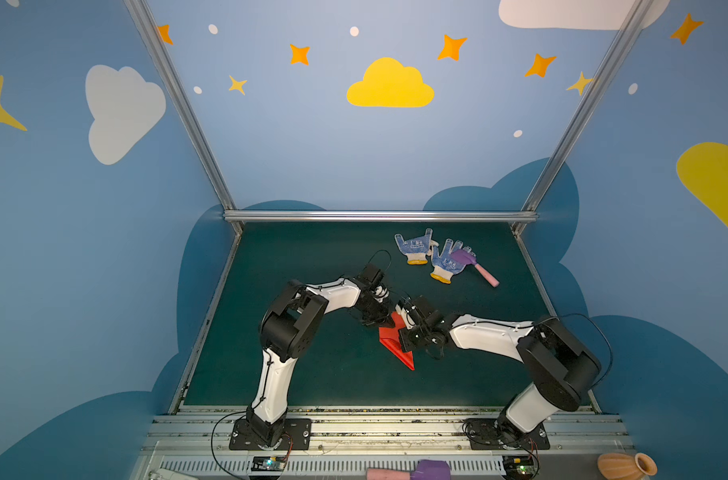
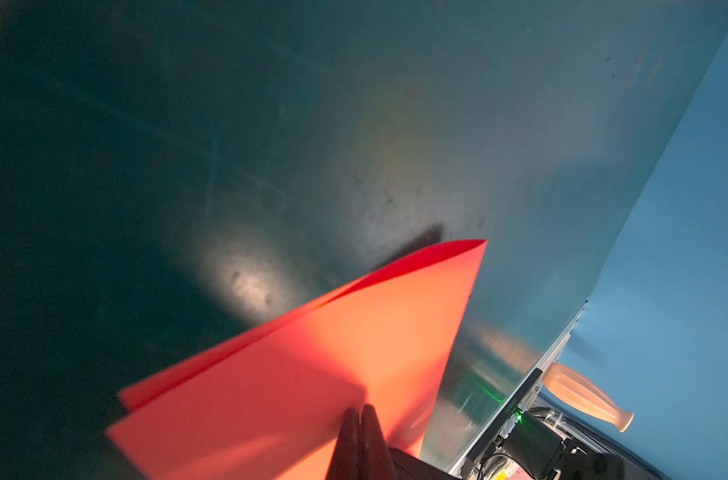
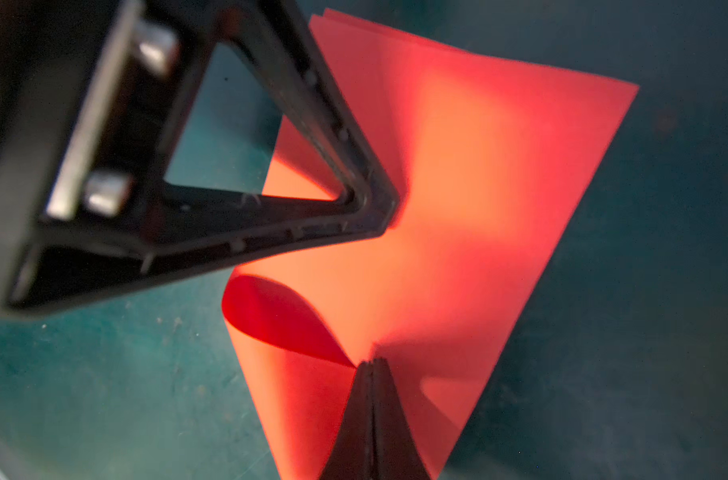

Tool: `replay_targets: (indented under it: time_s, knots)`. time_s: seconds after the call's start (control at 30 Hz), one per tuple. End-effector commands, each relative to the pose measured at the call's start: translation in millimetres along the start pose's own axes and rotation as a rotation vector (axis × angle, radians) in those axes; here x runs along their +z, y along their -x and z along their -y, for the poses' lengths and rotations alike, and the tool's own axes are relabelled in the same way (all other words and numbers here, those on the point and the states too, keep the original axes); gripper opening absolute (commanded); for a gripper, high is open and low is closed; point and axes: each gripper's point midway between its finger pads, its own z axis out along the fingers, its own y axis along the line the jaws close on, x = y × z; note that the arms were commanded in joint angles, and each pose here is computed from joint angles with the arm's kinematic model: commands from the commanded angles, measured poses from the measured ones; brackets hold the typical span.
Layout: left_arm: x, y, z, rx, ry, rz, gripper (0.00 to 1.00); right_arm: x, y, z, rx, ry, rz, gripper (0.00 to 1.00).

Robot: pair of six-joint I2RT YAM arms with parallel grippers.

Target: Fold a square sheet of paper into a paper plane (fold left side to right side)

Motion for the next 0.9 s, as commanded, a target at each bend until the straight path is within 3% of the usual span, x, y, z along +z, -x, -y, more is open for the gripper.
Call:
replay_targets:
  time_s: [0.0, 0.23, 0.43, 0.6, 0.87]
  knots:
    - [6.8, -14.0, -21.5, -0.051, 0.088, -0.048, 0.04, 10.5, -19.5, 10.0, 0.025, -0.017, -0.049, 0.0]
    - [-43.9, 20.3, 3.4, -0.055, 0.019, 0.079, 0.04, 14.2, -34.5, 19.4, 0.047, -0.043, -0.071, 0.0]
    - [-79.4, 22.3, -1.4, -0.078, -0.009, 0.156, 0.04, 16.6, -40.9, 22.7, 0.057, -0.05, -0.082, 0.0]
    - [-84.6, -5.9, -1.7, -0.071, -0.049, 0.158, 0.04, 18.1, -44.7, 25.4, 0.068, -0.062, -0.097, 0.0]
    - [-53.2, -62.8, 9.9, 0.01, -0.061, 0.104, 0.04, 17.6, -47.3, 26.5, 0.075, -0.067, -0.106, 0.0]
